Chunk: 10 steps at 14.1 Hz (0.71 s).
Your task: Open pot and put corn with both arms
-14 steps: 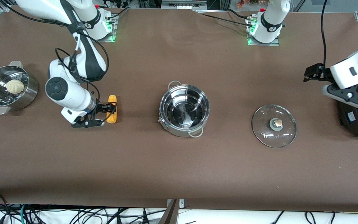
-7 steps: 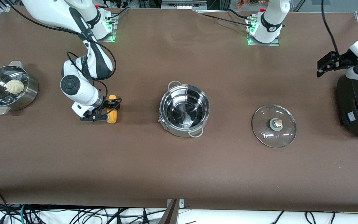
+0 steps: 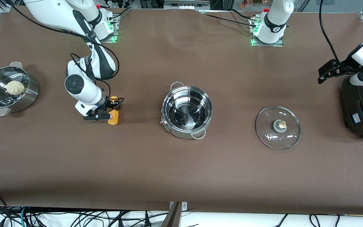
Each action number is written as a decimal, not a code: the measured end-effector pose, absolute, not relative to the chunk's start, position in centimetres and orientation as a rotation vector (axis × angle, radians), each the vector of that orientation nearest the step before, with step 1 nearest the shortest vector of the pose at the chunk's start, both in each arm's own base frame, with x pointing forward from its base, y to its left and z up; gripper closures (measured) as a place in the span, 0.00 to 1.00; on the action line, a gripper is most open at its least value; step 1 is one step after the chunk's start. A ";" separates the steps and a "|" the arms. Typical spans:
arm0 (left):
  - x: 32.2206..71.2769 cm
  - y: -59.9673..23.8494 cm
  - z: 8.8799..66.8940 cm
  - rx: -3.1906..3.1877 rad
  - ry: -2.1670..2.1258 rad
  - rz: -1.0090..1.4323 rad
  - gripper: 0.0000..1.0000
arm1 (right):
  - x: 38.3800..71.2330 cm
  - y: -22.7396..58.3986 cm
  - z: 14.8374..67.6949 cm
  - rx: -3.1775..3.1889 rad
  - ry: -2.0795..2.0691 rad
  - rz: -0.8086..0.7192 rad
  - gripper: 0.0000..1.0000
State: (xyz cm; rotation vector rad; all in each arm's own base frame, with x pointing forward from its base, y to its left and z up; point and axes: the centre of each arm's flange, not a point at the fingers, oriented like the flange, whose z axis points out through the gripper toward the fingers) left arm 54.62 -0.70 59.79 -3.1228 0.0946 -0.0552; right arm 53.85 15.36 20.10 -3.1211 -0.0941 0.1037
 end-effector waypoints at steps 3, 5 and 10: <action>55.4 -0.9 60.9 -3.125 0.100 -0.021 0.00 | 53.9 15.4 20.1 -3.120 -0.093 0.095 0.61; 56.4 -0.7 60.9 -3.127 0.095 0.001 0.00 | 54.2 15.5 20.4 -3.119 -0.093 0.083 0.68; 57.1 -0.1 60.0 -3.143 0.069 0.017 0.00 | 60.2 17.3 30.2 -3.118 -0.113 0.167 0.75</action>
